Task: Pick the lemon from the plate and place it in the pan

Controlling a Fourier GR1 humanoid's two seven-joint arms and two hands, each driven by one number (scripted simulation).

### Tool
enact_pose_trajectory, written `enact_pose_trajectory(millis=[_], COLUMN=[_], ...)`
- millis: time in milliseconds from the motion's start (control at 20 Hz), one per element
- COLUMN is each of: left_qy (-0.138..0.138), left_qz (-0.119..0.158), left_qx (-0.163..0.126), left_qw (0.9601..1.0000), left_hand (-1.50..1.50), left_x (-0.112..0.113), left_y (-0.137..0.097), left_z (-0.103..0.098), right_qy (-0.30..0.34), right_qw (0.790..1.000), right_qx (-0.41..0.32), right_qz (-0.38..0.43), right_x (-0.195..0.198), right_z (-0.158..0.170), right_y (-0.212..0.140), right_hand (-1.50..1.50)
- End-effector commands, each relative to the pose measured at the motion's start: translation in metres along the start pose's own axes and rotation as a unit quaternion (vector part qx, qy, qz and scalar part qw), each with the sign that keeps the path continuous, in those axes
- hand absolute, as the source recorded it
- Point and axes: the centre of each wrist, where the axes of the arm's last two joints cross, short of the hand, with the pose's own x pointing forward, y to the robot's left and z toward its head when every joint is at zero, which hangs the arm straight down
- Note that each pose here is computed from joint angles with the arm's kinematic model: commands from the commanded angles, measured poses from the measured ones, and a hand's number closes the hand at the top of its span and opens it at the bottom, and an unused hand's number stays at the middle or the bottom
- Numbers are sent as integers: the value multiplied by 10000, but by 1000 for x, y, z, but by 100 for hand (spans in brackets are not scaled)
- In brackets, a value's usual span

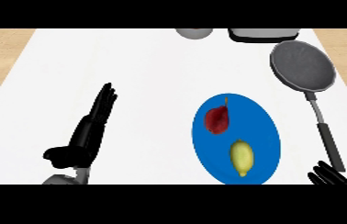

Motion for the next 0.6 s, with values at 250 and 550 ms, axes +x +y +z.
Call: enact_pose_trajectory(millis=[250, 550], left_qy=[-76, -69], left_qz=[16, -19], left_qx=[-129, -8], left_qw=[9999, 10000], left_hand=[0, 0], left_x=[-1, -6], left_y=[-10, -3], left_z=[-3, -2], right_qy=[480, 911], right_qw=[9788, 9695], right_qx=[1105, 1409], right_qz=[1659, 1786], right_x=[27, 30], right_z=[-33, -41], right_y=[39, 86], right_hand=[-150, -150])
